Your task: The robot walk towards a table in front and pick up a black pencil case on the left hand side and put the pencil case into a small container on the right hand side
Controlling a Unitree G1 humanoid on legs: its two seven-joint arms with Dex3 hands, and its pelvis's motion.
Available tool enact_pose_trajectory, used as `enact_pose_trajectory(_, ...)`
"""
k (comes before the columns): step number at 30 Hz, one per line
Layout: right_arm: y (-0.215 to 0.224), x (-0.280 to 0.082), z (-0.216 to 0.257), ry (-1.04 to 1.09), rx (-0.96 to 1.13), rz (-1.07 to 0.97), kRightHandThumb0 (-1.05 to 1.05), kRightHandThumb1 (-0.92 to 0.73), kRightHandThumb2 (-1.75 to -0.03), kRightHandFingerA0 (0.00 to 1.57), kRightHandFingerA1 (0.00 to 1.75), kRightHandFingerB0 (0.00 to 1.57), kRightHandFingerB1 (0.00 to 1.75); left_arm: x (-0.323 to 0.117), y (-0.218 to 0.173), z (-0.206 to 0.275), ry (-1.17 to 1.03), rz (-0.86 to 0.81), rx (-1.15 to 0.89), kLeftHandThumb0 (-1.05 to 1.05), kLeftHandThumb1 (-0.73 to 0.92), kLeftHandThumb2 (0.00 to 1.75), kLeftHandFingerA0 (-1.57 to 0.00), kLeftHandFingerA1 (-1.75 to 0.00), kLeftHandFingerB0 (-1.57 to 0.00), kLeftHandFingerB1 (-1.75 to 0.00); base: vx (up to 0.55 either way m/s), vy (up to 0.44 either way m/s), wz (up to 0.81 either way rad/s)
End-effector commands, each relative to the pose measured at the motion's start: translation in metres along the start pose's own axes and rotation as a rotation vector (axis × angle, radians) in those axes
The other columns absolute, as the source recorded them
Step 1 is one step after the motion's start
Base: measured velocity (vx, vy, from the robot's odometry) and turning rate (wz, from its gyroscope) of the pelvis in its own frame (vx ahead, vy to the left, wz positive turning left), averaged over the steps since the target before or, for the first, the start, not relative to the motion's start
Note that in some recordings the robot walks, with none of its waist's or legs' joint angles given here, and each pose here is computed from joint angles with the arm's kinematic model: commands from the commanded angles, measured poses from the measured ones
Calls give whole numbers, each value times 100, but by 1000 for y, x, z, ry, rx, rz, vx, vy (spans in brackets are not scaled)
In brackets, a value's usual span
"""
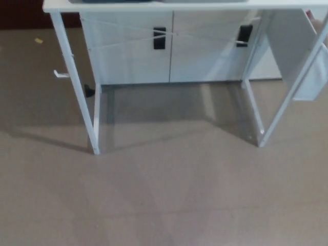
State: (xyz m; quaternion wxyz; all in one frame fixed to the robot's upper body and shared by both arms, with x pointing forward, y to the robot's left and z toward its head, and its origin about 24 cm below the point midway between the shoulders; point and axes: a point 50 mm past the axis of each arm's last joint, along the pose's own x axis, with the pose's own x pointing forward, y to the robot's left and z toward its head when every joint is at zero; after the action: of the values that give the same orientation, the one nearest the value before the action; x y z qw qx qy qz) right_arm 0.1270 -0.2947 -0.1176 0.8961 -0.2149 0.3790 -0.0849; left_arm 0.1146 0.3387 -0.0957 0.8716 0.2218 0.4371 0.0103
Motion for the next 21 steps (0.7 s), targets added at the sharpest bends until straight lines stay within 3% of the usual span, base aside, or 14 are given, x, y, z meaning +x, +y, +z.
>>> enact_pose_trajectory(1, -6, -2, -4, 10, 2, -14, -28, -50, -54, 83, 58, 78, 53, -2, 2, -1, -4, 1, 32, -46, 71, 62, -41, -39, -31, -33, 155, 52, 4)
enact_pose_trajectory(2, -6, -1, -3, 13, 10, -15, -27, -49, -54, 84, 59, 78, 53, -1, 2, 0, -4, 1, 27, -51, 57, 82, -34, -50, -26, -44, 156, 14, 7)
enact_pose_trajectory(3, -5, 0, -2, 12, 19, -15, -27, -49, -54, 84, 59, 78, 53, -1, 2, 1, -5, 0, 19, -51, 57, 82, -34, -50, -26, -44, 162, -17, 8)
enact_pose_trajectory(4, -6, 0, -1, 11, 17, -14, -28, -49, -54, 84, 59, 78, 53, 0, 3, 2, -5, -3, 23, -45, 71, 63, -40, -40, -30, -34, 186, -59, 7)
enact_pose_trajectory(10, -6, 0, -1, 13, 6, -19, -29, -49, -54, 85, 58, 79, 53, 2, 2, 3, 0, 7, 29, -43, 70, 62, -43, -40, -32, -34, 191, -150, -2)
enact_pose_trajectory(21, -6, 1, 0, 5, 4, -19, -29, -49, -54, 87, 59, 80, 53, 2, 2, 4, -7, 3, 48, -43, 71, 62, -42, -39, -32, -34, 224, 47, 0)
